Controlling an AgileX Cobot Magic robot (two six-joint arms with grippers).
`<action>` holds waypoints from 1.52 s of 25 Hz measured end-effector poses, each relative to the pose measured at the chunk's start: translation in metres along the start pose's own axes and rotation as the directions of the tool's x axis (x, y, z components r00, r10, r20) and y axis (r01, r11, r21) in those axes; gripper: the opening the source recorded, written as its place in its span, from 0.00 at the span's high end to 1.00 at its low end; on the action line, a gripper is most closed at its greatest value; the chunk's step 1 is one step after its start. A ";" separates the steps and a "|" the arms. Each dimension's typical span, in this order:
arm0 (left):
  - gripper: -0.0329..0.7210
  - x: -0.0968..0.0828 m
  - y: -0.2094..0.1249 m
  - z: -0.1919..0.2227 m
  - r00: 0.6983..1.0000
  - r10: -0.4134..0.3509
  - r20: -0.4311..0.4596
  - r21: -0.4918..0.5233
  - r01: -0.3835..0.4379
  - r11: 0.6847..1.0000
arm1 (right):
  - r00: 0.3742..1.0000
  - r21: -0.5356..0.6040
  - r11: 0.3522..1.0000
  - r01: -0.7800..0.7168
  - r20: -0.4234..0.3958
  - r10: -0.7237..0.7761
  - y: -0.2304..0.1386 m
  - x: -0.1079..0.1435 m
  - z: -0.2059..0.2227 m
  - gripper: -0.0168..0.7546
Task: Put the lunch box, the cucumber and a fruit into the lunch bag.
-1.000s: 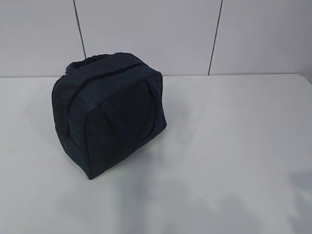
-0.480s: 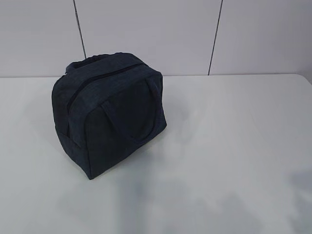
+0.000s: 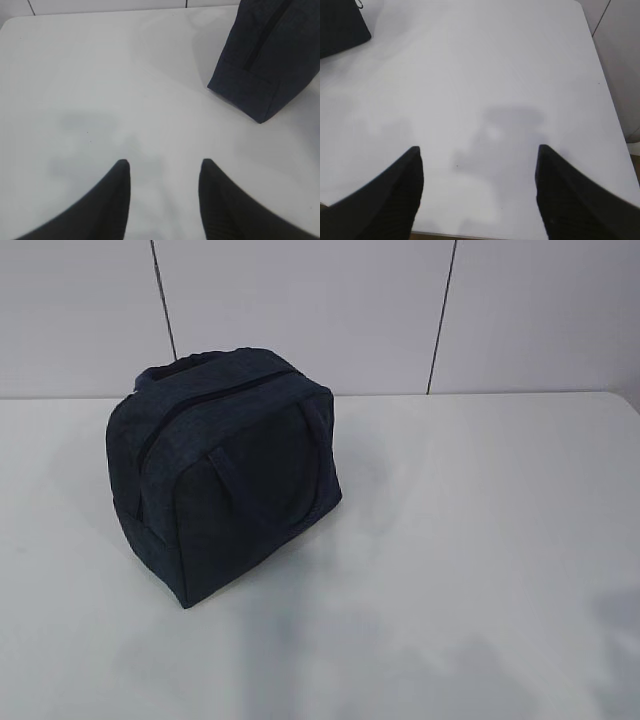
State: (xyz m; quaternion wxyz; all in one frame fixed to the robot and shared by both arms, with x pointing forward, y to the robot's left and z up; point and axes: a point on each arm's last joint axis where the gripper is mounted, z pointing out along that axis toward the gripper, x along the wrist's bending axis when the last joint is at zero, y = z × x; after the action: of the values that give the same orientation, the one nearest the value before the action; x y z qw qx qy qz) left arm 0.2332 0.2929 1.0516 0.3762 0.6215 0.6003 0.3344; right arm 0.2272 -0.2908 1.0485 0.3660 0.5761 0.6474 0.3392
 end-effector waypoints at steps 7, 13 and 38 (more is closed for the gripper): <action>0.52 0.000 0.000 0.000 1.000 0.000 0.000 0.000 0.000 1.000 | 1.000 0.000 1.000 0.000 0.000 0.000 0.000 0.000 0.000 0.32; 0.52 0.000 0.000 0.000 1.000 0.000 0.000 0.000 0.000 1.000 | 1.000 0.000 1.000 0.000 0.000 0.000 0.000 0.000 0.000 0.32; 0.56 0.000 0.000 0.000 1.000 0.000 0.000 0.000 0.000 1.000 | 1.000 0.000 1.000 0.000 0.000 0.000 0.000 0.000 0.000 0.32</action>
State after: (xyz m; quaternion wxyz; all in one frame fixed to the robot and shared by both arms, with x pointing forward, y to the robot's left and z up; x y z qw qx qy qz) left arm 0.2332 0.2929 1.0516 0.3762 0.6215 0.6003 0.3344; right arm 0.2272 -0.2908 1.0485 0.3660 0.5761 0.6474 0.3392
